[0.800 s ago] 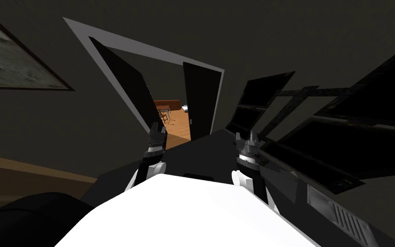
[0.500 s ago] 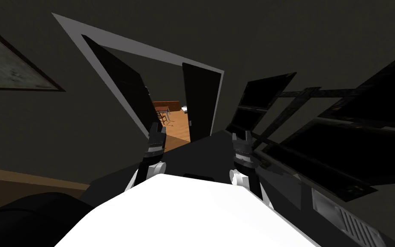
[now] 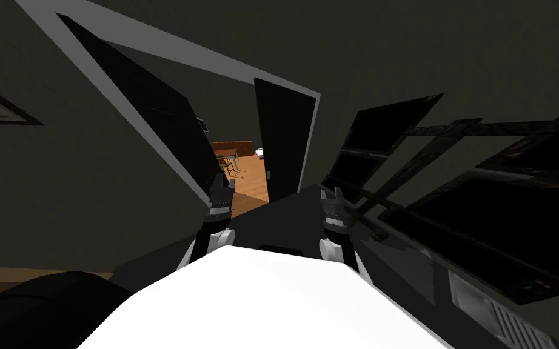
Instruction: Push the door open
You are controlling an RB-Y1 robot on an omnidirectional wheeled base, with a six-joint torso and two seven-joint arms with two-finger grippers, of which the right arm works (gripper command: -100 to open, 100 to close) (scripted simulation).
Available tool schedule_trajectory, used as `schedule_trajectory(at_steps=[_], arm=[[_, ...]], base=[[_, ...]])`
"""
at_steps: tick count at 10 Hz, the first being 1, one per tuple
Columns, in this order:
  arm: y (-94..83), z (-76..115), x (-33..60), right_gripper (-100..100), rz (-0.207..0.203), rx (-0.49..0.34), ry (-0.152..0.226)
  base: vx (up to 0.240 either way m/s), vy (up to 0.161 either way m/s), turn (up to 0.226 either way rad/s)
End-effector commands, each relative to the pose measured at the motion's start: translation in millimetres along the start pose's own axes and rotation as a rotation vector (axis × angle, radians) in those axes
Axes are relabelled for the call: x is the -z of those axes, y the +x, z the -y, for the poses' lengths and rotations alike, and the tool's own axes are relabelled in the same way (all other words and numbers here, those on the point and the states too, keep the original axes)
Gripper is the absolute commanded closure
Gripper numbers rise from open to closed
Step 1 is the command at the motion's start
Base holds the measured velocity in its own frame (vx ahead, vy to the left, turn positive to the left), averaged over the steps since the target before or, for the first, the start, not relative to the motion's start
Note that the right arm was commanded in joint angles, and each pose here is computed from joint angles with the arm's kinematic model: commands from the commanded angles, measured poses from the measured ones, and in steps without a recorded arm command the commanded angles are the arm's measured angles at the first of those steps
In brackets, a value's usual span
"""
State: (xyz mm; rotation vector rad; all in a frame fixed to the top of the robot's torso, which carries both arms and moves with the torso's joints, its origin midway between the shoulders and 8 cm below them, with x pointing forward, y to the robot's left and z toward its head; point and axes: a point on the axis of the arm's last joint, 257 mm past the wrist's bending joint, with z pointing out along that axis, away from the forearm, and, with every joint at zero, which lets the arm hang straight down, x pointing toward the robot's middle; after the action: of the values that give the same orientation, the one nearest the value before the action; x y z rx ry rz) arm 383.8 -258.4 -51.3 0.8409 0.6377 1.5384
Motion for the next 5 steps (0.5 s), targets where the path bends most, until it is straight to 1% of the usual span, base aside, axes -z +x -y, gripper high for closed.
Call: schedule_trajectory(at_steps=[1, 2, 5], arm=[[7.2, 13.5, 1.3, -100, -0.015, -0.009, 0.022], [14.1, 26.8, 3.6, -100, -0.029, -0.017, 0.043], [26.5, 49.1, 8.4, -100, -0.055, -0.031, 0.08]], base=[[0.138, 0.035, -0.035], [0.149, 0.033, -0.043], [0.121, 0.044, -0.027]])
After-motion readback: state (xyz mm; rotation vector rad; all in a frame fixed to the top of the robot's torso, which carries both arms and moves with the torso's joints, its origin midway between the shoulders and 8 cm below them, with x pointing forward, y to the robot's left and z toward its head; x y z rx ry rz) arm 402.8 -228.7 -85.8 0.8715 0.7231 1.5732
